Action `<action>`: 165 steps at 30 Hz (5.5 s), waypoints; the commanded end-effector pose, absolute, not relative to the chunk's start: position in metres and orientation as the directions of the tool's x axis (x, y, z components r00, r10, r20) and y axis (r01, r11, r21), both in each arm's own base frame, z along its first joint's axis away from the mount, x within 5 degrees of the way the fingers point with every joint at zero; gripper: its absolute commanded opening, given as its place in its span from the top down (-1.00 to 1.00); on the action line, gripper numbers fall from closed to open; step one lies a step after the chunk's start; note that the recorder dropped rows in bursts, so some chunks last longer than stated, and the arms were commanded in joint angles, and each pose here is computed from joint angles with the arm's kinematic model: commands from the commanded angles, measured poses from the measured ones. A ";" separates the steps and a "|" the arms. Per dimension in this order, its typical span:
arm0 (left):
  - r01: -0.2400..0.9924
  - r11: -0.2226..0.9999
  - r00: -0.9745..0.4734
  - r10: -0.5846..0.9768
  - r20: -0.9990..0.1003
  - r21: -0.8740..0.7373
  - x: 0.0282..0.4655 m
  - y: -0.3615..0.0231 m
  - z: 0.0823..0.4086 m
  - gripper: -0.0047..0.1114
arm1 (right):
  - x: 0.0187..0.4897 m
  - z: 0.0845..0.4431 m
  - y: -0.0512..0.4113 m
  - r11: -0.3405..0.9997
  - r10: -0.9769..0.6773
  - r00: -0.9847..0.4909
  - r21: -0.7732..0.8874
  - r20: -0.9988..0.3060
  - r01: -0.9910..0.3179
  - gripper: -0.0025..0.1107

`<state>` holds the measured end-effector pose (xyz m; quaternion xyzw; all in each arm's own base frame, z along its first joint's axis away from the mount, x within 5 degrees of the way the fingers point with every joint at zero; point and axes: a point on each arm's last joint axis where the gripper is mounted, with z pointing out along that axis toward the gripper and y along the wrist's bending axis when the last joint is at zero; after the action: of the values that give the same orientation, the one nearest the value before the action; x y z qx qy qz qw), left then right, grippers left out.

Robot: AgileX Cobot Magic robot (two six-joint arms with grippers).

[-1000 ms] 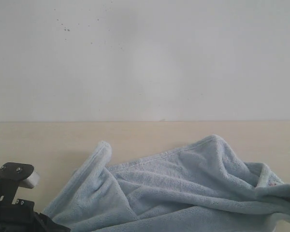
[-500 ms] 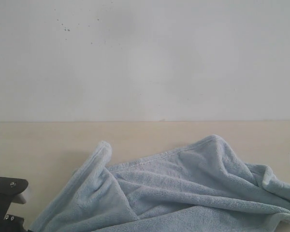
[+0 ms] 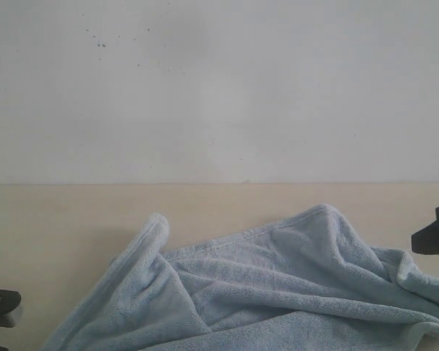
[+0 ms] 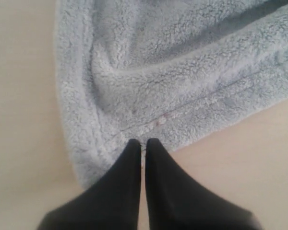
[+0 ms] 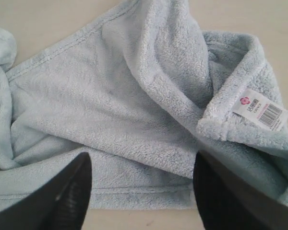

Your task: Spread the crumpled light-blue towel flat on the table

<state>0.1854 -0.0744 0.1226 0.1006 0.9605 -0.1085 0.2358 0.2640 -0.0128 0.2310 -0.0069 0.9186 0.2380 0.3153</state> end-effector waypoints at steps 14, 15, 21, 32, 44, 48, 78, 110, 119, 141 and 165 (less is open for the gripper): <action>0.115 0.986 -0.957 0.077 -0.280 -0.122 0.161 -0.061 0.085 0.85 | 0.265 0.236 -0.010 0.876 0.120 -0.774 0.433 -0.621 -0.211 0.96; 0.105 0.986 -0.955 0.064 -0.289 -0.128 0.158 -0.060 0.087 0.85 | 0.265 0.236 -0.009 0.874 0.119 -0.776 0.436 -0.619 -0.214 0.96; 0.050 0.981 -0.915 -0.031 -0.401 -0.190 0.142 -0.054 0.111 0.85 | 0.264 0.236 -0.009 0.871 0.123 -0.780 0.444 -0.614 -0.212 0.96; 0.206 0.939 -0.763 -0.022 -0.646 -0.275 0.183 -0.075 0.175 0.85 | 0.264 0.236 0.018 0.844 0.028 -0.781 0.434 -0.624 -0.316 0.96; 0.180 0.977 -0.843 0.093 -0.530 -0.115 0.206 -0.073 0.133 0.85 | 0.264 0.236 0.018 0.847 0.030 -0.779 0.429 -0.627 -0.312 0.96; 0.180 0.977 -0.843 0.092 -0.530 -0.115 0.215 -0.076 0.132 0.85 | 0.264 0.236 0.018 0.846 0.029 -0.780 0.431 -0.625 -0.314 0.96; 0.100 0.991 -0.956 0.070 -0.287 -0.092 0.175 -0.063 0.082 0.85 | 0.264 0.236 0.018 0.845 0.032 -0.781 0.434 -0.623 -0.312 0.96; 0.122 0.928 -0.920 -0.028 -0.391 -0.353 0.153 -0.075 0.127 0.85 | 0.309 0.124 -0.019 0.977 0.058 -0.886 0.207 -0.461 -0.044 0.96; 0.122 0.930 -0.919 -0.027 -0.394 -0.347 0.154 -0.075 0.127 0.85 | 0.322 0.122 -0.036 0.997 0.069 -0.840 0.064 -0.539 0.041 0.96; 0.126 0.945 -0.909 -0.012 -0.416 -0.303 0.156 -0.071 0.126 0.85 | 0.291 0.113 -0.109 0.963 0.271 -0.851 0.115 -0.449 0.245 0.96; 0.162 0.948 -0.902 0.029 -0.430 -0.274 0.156 -0.070 0.126 0.85 | 0.351 0.164 -0.053 0.992 0.048 -0.818 0.124 -0.574 -0.028 0.96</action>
<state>0.1581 -0.0702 0.1254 0.0403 0.9638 -0.1545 0.2133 0.3451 -0.0505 0.1695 0.0147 0.9483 0.0702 0.3090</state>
